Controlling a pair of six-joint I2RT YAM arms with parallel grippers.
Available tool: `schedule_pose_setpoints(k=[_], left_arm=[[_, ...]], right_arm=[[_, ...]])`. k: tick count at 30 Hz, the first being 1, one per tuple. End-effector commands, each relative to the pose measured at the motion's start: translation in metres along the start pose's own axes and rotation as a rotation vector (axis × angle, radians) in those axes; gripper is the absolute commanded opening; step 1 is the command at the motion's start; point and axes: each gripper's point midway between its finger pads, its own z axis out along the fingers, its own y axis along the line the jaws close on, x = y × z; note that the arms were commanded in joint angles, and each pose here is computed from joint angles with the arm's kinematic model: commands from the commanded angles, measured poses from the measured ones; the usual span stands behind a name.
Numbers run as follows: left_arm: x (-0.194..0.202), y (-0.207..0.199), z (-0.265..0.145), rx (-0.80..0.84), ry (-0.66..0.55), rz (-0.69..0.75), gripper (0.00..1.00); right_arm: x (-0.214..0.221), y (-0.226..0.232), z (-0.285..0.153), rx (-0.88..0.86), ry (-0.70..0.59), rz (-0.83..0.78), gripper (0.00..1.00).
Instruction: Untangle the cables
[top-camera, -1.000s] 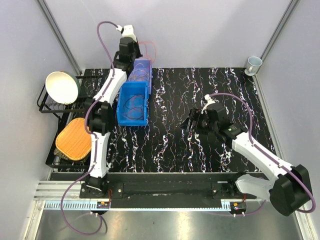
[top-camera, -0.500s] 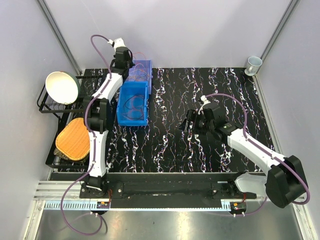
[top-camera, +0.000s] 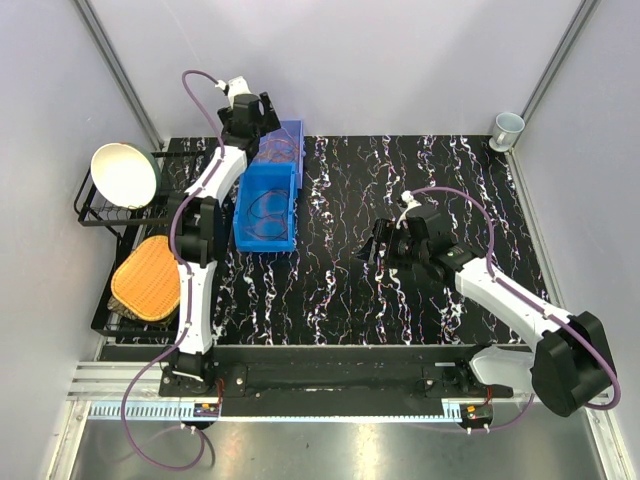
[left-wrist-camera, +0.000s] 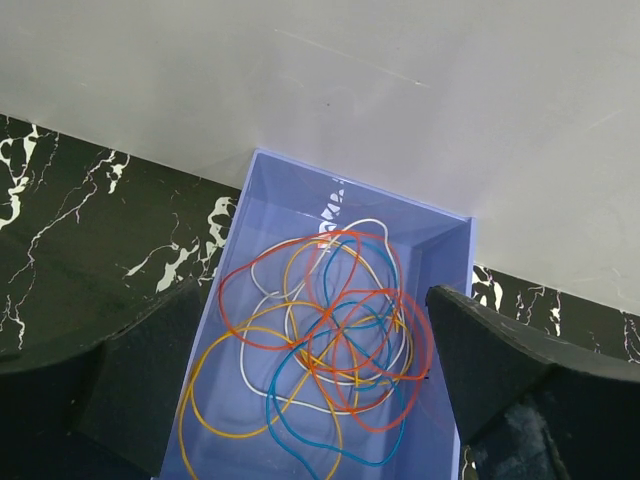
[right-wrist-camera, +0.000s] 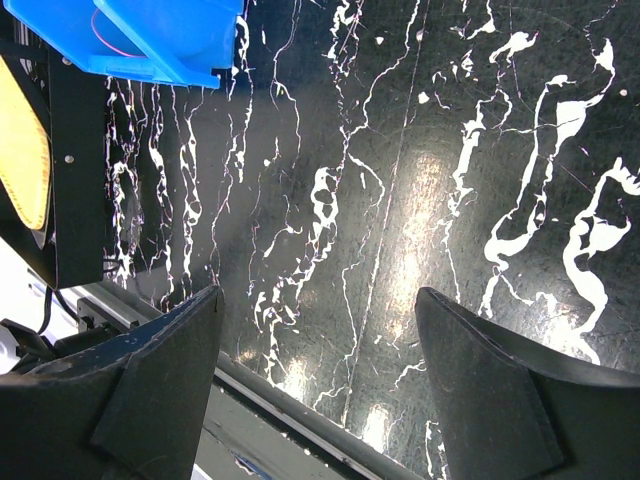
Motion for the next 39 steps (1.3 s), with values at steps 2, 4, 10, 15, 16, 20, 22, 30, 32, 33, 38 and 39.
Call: schedule_pose_setpoints(k=[2,4,10,15,16,20,22,30,32,33,38,39], left_arm=[[-0.070,-0.017,-0.030,0.039,-0.135,-0.057,0.99],[-0.080,-0.021,-0.036,0.061,-0.147,-0.060,0.99],[-0.101,-0.040,-0.062,0.118,-0.173,-0.056,0.99],[-0.106,-0.053,-0.093,0.154,-0.170,-0.014,0.99],[-0.118,-0.058,-0.111,0.174,-0.190,-0.016,0.99],[-0.110,-0.055,-0.150,0.172,-0.172,0.025,0.99],[-0.097,-0.046,-0.172,0.163,-0.146,0.038,0.99],[-0.046,0.000,-0.246,0.139,-0.047,0.049,0.99],[-0.036,0.009,-0.258,0.124,-0.014,0.037,0.99],[-0.030,0.013,-0.269,0.133,-0.004,0.032,0.99],[0.002,0.021,-0.307,0.203,0.056,0.000,0.99],[0.000,0.018,-0.320,0.236,0.046,-0.005,0.99]], right_arm=[[-0.010,0.017,-0.008,-0.068,-0.041,-0.006,0.82],[-0.010,0.017,-0.009,-0.069,-0.042,-0.001,0.83],[-0.013,0.019,-0.011,-0.069,-0.046,-0.008,0.83],[-0.023,0.022,-0.018,-0.052,-0.072,-0.037,0.84],[-0.025,0.020,-0.019,-0.040,-0.083,-0.045,0.84],[-0.034,0.020,-0.021,-0.019,-0.108,-0.065,0.85],[-0.040,0.021,-0.023,-0.011,-0.123,-0.073,0.85],[-0.044,0.019,-0.030,0.028,-0.123,-0.092,0.87],[-0.044,0.019,-0.034,0.030,-0.131,-0.090,0.88],[-0.045,0.017,-0.035,0.040,-0.138,-0.091,0.88],[-0.048,0.013,-0.042,0.070,-0.163,-0.103,0.91],[-0.050,0.011,-0.042,0.079,-0.174,-0.105,0.97]])
